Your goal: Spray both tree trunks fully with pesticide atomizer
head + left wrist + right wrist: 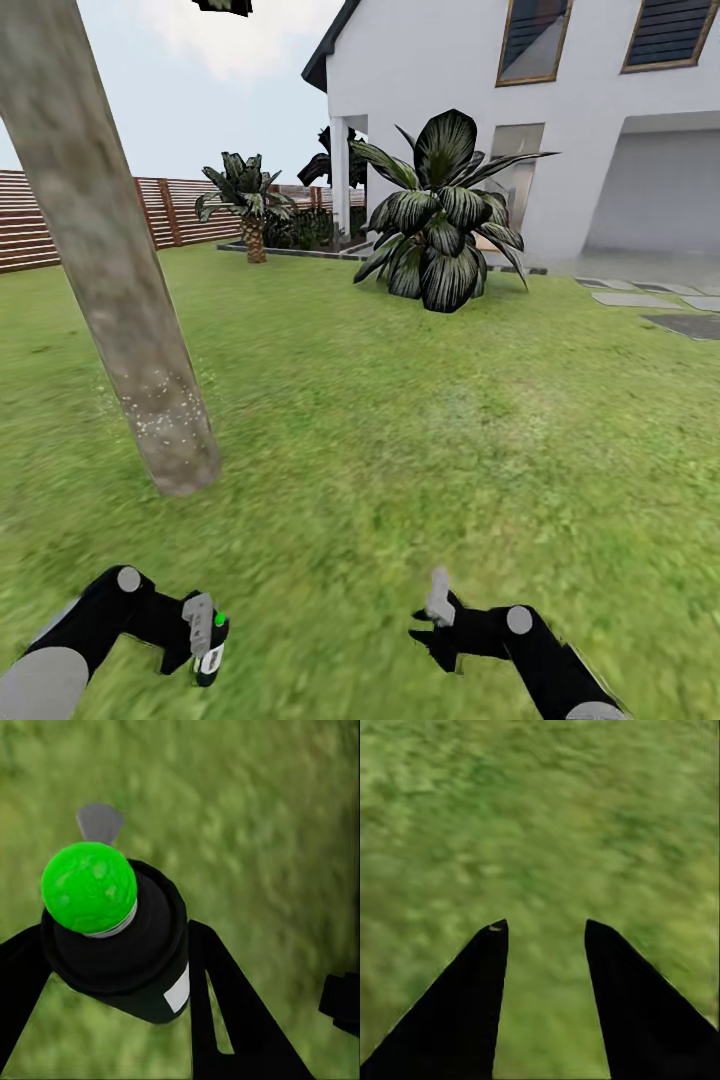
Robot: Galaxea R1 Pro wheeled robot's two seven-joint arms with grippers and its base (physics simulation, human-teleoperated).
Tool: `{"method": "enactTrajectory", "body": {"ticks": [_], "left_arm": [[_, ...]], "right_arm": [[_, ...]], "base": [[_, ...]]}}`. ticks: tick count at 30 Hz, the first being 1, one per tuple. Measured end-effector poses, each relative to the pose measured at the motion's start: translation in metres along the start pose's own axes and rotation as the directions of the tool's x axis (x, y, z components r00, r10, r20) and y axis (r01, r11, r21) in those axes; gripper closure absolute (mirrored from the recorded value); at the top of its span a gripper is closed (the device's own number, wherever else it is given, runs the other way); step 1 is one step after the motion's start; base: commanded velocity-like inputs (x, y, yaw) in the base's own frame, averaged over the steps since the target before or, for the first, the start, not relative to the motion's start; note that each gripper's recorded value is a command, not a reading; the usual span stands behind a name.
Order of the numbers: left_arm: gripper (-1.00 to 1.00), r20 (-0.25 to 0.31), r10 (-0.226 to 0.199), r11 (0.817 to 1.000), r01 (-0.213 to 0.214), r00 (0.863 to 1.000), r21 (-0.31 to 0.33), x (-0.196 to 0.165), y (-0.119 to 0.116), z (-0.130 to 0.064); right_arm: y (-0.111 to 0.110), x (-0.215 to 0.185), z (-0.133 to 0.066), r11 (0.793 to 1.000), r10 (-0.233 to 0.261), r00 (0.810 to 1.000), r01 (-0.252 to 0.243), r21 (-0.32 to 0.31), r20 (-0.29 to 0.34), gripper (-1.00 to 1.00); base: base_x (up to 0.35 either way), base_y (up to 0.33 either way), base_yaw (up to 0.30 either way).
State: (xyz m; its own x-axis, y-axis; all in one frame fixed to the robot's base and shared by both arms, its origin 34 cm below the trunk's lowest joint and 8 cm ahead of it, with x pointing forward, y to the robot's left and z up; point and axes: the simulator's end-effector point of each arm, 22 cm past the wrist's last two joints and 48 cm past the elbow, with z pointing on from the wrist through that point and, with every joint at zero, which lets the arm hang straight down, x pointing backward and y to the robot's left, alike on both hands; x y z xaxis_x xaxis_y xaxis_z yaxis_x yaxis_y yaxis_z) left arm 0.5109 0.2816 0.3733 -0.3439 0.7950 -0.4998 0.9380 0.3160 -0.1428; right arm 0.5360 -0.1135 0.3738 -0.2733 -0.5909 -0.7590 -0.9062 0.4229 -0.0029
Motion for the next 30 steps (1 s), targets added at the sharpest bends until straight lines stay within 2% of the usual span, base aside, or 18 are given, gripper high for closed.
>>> {"method": "enactTrajectory", "body": {"ticks": [1, 4, 7, 12, 15, 18, 23, 26, 30], "left_arm": [[1.00, 0.002, 0.015, 1.000, -0.015, 1.000, 0.014, -0.008, -0.004, 0.007], [1.00, 0.015, 0.044, 0.998, -0.044, 0.999, 0.037, -0.028, -0.012, 0.021], [1.00, 0.038, 0.068, 0.996, -0.070, 0.997, 0.059, -0.050, -0.021, 0.035], [1.00, 0.051, 0.108, 0.991, -0.112, 0.993, 0.077, -0.079, -0.033, 0.055], [1.00, 0.009, 0.154, 0.987, -0.155, 0.988, 0.043, -0.083, -0.030, 0.068], [1.00, -0.016, 0.190, 0.981, -0.189, 0.982, 0.046, -0.085, -0.035, 0.077], [1.00, 0.009, 0.218, 0.976, -0.218, 0.976, 0.026, -0.109, -0.038, 0.089], [1.00, 0.022, 0.250, 0.968, -0.251, 0.968, 0.032, -0.124, -0.044, 0.095], [1.00, 0.032, 0.254, 0.966, -0.255, 0.967, 0.044, -0.126, -0.049, 0.098]], "right_arm": [[0.010, -0.013, 0.009, 0.999, -0.021, 1.000, 0.021, -0.025, 0.012, 1.00], [0.039, -0.037, 0.028, 0.984, -0.142, 0.990, 0.142, -0.110, 0.008, 1.00], [0.050, -0.052, 0.035, 0.971, -0.197, 0.980, 0.198, -0.136, 0.021, 1.00], [0.066, -0.088, 0.050, 0.965, -0.209, 0.975, 0.219, -0.145, 0.081, 1.00], [0.068, -0.099, 0.052, 0.964, -0.213, 0.972, 0.226, -0.140, 0.100, 1.00], [0.067, -0.110, 0.051, 0.961, -0.227, 0.967, 0.242, -0.136, 0.118, 1.00], [0.071, -0.115, 0.051, 0.958, -0.228, 0.965, 0.246, -0.146, 0.128, 1.00], [0.071, -0.116, 0.051, 0.958, -0.229, 0.965, 0.246, -0.145, 0.129, 1.00], [0.071, -0.116, 0.051, 0.958, -0.228, 0.965, 0.246, -0.146, 0.128, 1.00]], "base": [[0.000, 0.000, 0.000], [0.000, 0.000, 0.000], [0.000, 0.000, 0.000], [0.000, 0.000, 0.000], [0.000, 0.000, 0.000], [0.000, 0.000, 0.000], [0.000, 0.000, 0.000], [0.000, 0.000, 0.000], [0.000, 0.000, 0.000]]}}
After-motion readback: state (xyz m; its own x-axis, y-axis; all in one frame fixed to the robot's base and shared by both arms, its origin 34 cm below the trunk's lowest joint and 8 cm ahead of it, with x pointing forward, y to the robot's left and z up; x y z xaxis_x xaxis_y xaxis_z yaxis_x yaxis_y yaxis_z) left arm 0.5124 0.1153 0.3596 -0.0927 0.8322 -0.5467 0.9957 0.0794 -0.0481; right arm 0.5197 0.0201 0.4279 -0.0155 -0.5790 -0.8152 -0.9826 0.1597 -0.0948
